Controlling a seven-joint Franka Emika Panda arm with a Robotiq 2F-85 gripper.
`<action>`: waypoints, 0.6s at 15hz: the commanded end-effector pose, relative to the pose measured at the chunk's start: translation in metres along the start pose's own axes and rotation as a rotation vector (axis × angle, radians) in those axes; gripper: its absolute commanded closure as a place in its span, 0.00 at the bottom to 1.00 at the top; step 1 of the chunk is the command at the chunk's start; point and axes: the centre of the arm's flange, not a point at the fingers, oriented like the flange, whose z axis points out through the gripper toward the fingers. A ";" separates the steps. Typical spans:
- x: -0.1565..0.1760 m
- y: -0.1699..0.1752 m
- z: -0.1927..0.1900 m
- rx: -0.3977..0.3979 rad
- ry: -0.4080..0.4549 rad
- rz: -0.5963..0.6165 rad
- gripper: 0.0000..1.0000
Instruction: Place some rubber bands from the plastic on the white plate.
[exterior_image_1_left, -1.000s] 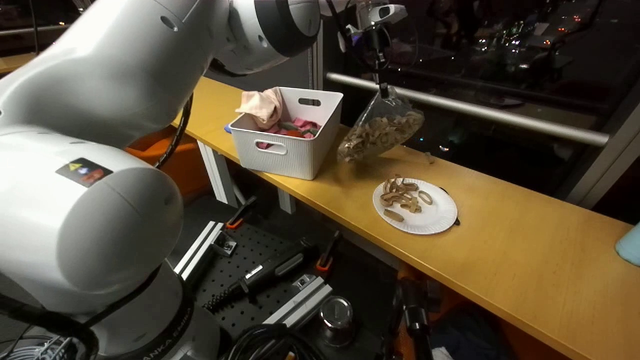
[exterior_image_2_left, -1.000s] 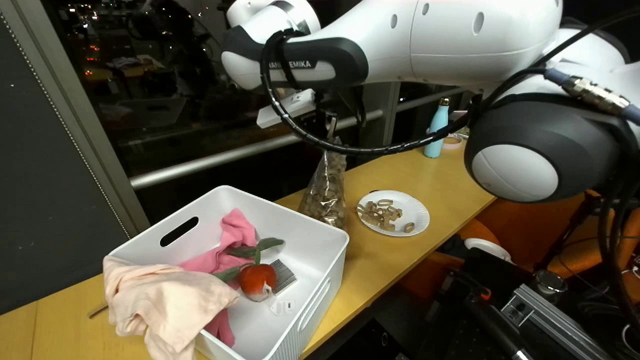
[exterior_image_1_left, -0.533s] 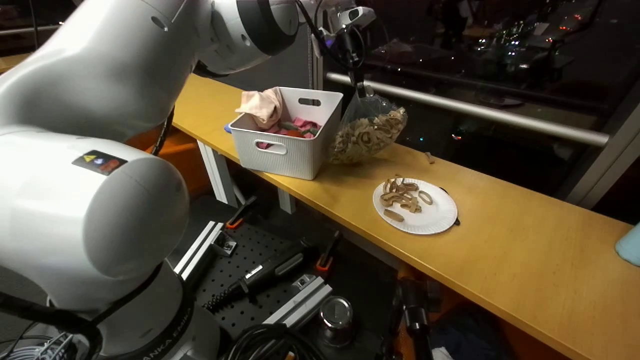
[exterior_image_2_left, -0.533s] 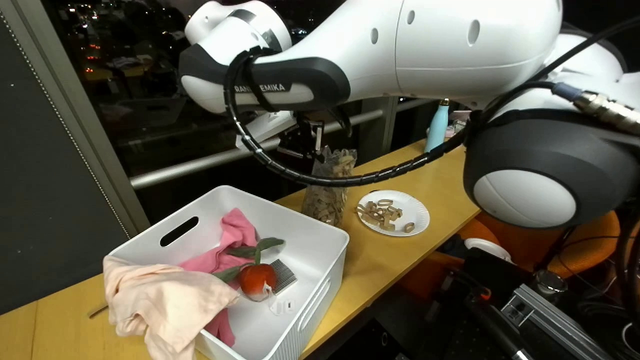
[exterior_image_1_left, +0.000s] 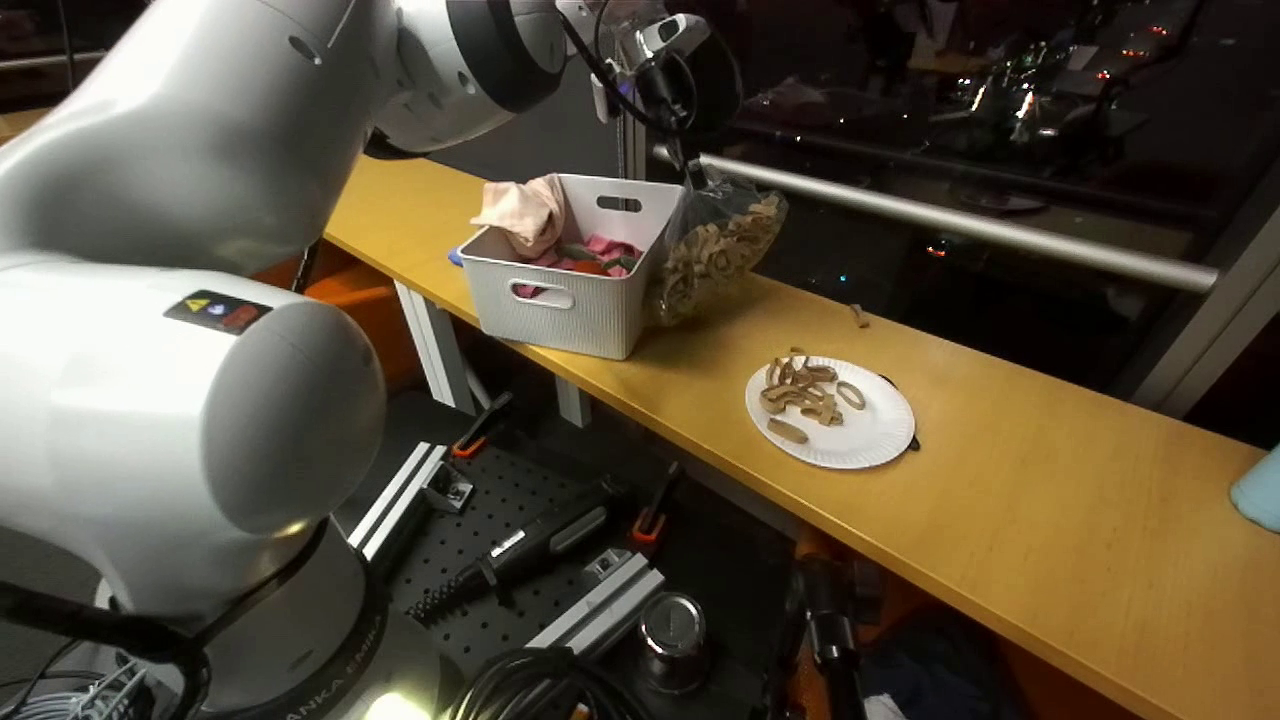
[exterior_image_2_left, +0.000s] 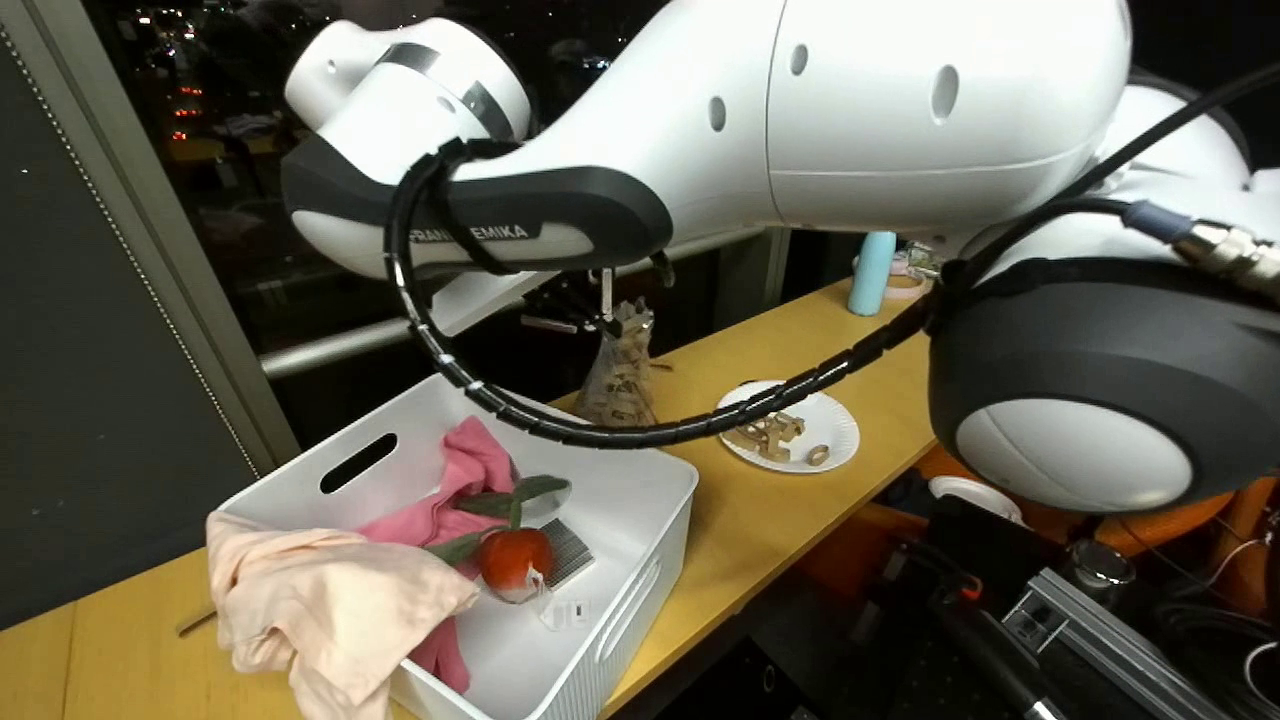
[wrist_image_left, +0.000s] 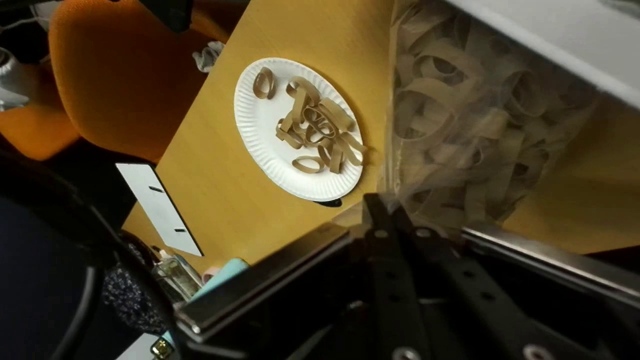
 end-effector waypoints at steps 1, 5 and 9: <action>-0.019 -0.012 -0.029 0.054 0.053 -0.124 1.00; -0.045 -0.016 -0.040 0.183 0.058 -0.304 1.00; -0.056 -0.022 -0.043 0.296 0.081 -0.463 1.00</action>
